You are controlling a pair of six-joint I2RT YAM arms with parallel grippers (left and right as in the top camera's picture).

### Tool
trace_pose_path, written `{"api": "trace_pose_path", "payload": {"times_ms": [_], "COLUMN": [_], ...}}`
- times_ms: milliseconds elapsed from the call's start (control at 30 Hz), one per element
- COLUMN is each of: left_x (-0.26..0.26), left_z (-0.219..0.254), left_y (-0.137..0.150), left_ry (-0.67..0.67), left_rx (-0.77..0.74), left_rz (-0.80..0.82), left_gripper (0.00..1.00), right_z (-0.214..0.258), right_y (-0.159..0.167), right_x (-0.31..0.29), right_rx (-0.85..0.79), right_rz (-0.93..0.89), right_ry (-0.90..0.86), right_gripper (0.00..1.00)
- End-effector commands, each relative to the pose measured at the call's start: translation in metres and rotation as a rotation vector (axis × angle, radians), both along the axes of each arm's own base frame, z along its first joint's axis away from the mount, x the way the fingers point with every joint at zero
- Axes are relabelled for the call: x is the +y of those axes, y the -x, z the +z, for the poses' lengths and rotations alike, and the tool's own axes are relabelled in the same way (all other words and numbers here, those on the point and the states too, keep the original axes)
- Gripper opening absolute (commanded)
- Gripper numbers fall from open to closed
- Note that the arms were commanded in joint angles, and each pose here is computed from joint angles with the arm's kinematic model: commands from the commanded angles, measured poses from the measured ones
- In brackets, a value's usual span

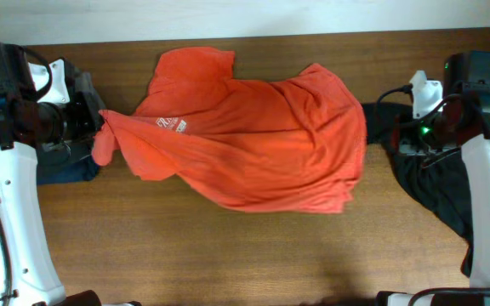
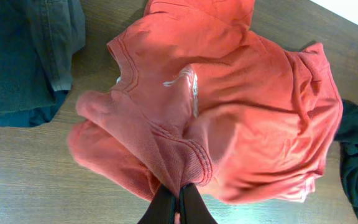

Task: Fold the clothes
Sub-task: 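Move the right gripper to the red t-shirt's lower right hem and grasp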

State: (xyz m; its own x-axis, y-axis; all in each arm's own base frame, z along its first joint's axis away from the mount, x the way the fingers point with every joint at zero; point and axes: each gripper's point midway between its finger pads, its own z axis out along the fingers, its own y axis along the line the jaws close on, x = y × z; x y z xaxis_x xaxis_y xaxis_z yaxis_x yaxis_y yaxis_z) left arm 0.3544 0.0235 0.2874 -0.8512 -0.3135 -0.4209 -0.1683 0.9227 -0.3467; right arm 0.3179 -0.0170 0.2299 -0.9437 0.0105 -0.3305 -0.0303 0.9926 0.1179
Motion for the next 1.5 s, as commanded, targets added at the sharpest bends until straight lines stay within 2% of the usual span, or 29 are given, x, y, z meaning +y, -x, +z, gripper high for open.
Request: {"api": "trace_pose_path", "payload": {"times_ms": [0,167,367,500,667,833,1033,1133,1467], "left_x": [0.008,0.009,0.01,0.01,0.01,0.01,0.01,0.01,0.009], "left_z": [-0.002,-0.003,-0.014,-0.02,-0.02,-0.021,-0.021,-0.021,-0.021], "left_y": [0.001,0.001,0.001,0.002,0.002,0.002,0.002,0.003,0.004], "left_ry": [-0.038,-0.04,-0.044,-0.041,-0.04,-0.04,-0.04,-0.039,-0.039], "left_rx": [0.007,0.011,0.039,0.053,0.054,0.054,0.055,0.058,0.062], "left_rz": [0.021,0.023,0.027,0.026,0.026,0.025,0.025,0.025,0.025], "left_gripper": [0.0,0.0,0.0,0.01,0.0,0.0,0.0,0.0,0.0], "right_z": [-0.01,-0.04,-0.095,-0.13,-0.17,-0.2,-0.211,-0.213,-0.23], "right_y": [-0.008,0.002,0.045,0.063,0.074,0.066,0.052,0.045,0.045], "right_x": [0.01,0.022,0.054,0.078,0.091,0.088,0.079,0.079,0.081], "right_rx": [0.024,0.183,0.394,0.456,0.466,0.397,0.332,0.304,0.345], "right_rz": [0.07,0.058,0.132,0.164,0.142,0.091,0.041,0.041,0.039], "right_ry": [0.004,-0.084,-0.138,-0.155,-0.149,-0.128,-0.074,-0.074,-0.08], "right_gripper": [0.24,0.23,0.23,0.23,0.23,0.24,0.25,0.3,0.3]}}
